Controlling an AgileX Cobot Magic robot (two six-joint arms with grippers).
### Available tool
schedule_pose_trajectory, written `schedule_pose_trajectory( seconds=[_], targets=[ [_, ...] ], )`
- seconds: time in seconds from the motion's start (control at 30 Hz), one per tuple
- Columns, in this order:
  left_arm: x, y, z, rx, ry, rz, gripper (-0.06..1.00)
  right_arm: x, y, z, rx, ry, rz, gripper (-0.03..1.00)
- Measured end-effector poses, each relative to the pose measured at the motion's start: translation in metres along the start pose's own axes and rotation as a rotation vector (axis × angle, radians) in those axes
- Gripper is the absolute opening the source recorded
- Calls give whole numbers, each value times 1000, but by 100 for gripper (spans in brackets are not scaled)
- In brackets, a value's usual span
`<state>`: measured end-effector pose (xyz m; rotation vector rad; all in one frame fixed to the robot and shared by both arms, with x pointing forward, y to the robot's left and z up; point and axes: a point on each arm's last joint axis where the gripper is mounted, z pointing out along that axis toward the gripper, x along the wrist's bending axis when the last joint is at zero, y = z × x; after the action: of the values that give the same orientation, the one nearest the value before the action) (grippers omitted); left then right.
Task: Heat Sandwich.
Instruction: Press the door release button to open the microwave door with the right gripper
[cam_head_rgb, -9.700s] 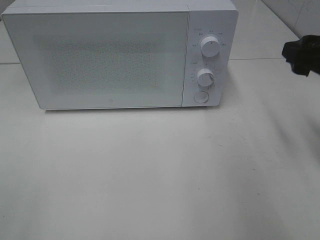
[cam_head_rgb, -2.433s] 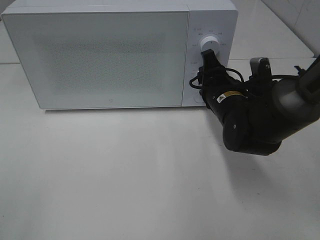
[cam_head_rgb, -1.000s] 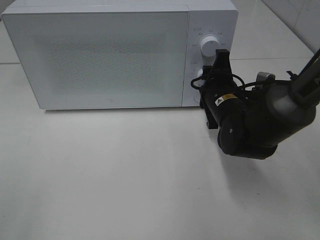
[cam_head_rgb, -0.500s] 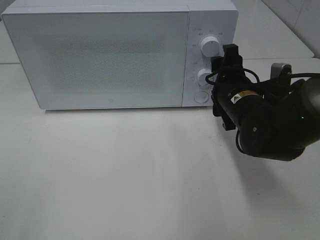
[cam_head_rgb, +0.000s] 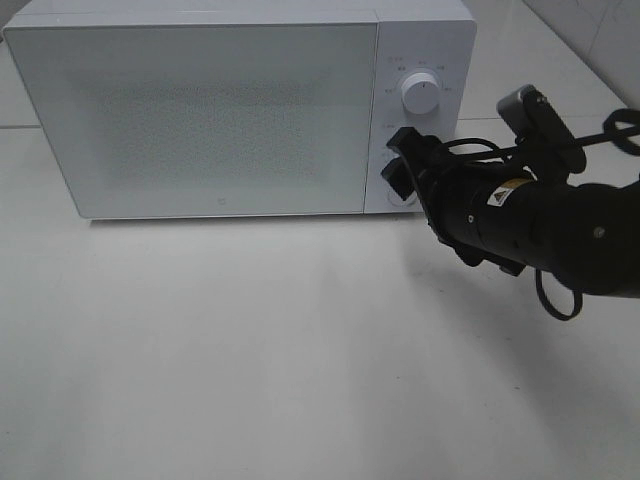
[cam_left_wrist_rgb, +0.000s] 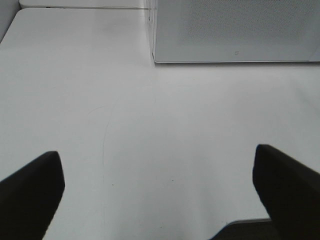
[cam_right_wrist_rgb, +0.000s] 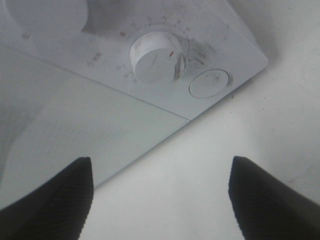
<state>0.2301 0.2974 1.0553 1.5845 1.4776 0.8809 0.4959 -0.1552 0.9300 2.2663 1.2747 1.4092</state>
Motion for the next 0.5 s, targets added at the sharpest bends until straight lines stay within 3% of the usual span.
schedule_pose_trajectory(
  seconds=[0.13, 0.23, 0.3, 0.37, 0.5],
  targets=[
    [0, 0, 0, 0, 0, 0, 96, 4, 0, -11, 67, -6, -127, 75],
    [0, 0, 0, 0, 0, 0, 96, 6, 0, -25, 166, -15, -299, 75],
    [0, 0, 0, 0, 0, 0, 96, 6, 1, -28, 188, -16, -331, 75],
    [0, 0, 0, 0, 0, 0, 96, 7, 5, -35, 290, -31, -433, 75],
    [0, 0, 0, 0, 0, 0, 96, 14, 15, -46, 396, -43, -567, 75]
  ],
)
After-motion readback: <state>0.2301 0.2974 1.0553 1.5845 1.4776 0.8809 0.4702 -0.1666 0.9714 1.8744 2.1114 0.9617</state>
